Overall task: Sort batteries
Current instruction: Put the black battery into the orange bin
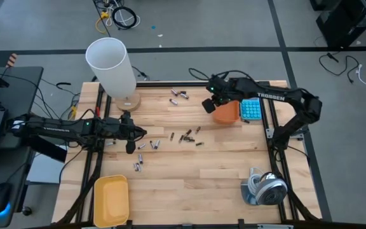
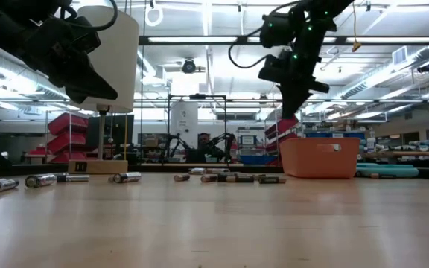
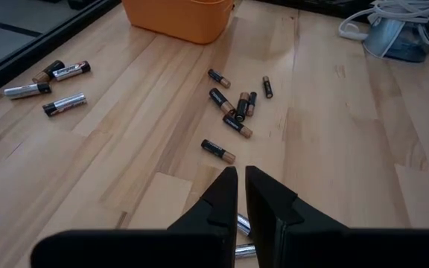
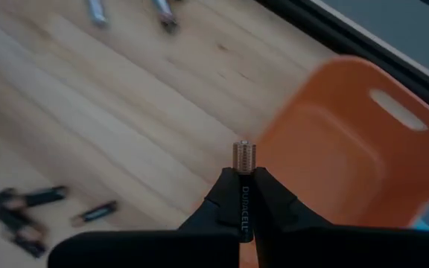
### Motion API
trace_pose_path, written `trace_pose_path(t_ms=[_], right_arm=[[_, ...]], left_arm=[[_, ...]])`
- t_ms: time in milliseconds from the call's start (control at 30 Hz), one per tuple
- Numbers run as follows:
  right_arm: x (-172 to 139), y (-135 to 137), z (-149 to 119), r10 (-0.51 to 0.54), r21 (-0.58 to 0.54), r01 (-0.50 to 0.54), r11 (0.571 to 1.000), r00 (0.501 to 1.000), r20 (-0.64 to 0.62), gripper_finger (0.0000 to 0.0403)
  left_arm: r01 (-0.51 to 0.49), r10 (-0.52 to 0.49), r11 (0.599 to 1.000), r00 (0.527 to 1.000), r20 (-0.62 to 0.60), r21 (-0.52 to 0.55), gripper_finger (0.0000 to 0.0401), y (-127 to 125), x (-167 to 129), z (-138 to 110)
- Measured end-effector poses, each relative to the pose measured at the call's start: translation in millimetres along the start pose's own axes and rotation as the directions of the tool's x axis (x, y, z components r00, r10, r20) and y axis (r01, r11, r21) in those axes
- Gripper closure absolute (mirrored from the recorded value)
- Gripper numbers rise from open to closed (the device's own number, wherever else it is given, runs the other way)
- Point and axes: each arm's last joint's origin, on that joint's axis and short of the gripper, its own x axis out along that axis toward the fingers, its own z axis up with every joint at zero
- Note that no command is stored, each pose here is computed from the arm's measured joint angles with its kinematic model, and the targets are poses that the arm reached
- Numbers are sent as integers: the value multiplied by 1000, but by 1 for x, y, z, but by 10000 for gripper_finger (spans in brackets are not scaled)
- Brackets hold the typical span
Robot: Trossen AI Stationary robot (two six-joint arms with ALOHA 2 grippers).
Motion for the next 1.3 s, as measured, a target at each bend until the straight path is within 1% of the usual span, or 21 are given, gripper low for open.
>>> trace_pose_path(t_ms=[67, 200, 367, 467, 567, 900, 1033, 1300], right_arm=[[1, 0, -3, -23, 2, 23, 1000, 1000, -19, 397], [-1, 6, -10, -36, -11, 36, 999, 998, -43, 397], [-4, 8, -21, -154, -5, 154, 988, 985, -74, 397], [-3, 10, -26, -194, -3, 195, 981, 978, -80, 397], [3, 15, -28, -213, 8, 215, 977, 973, -89, 397], [31, 26, -31, -275, 100, 288, 952, 953, -128, 397], [41, 29, -31, -281, 108, 296, 949, 950, -134, 397], [44, 31, -30, -273, 112, 287, 951, 954, -126, 381]], left_arm=[[0, 0, 1000, 1000, 0, 0, 371, 0, 0, 0], [0, 0, 1000, 1000, 0, 0, 371, 0, 0, 0], [0, 0, 1000, 1000, 0, 0, 371, 0, 0, 0], [0, 0, 1000, 1000, 0, 0, 371, 0, 0, 0], [0, 0, 1000, 1000, 1, 0, 371, 0, 0, 0], [0, 0, 1000, 1000, 1, 0, 371, 0, 0, 0], [0, 0, 1000, 1000, 0, 0, 371, 0, 0, 0], [0, 0, 1000, 1000, 0, 0, 371, 0, 0, 0]])
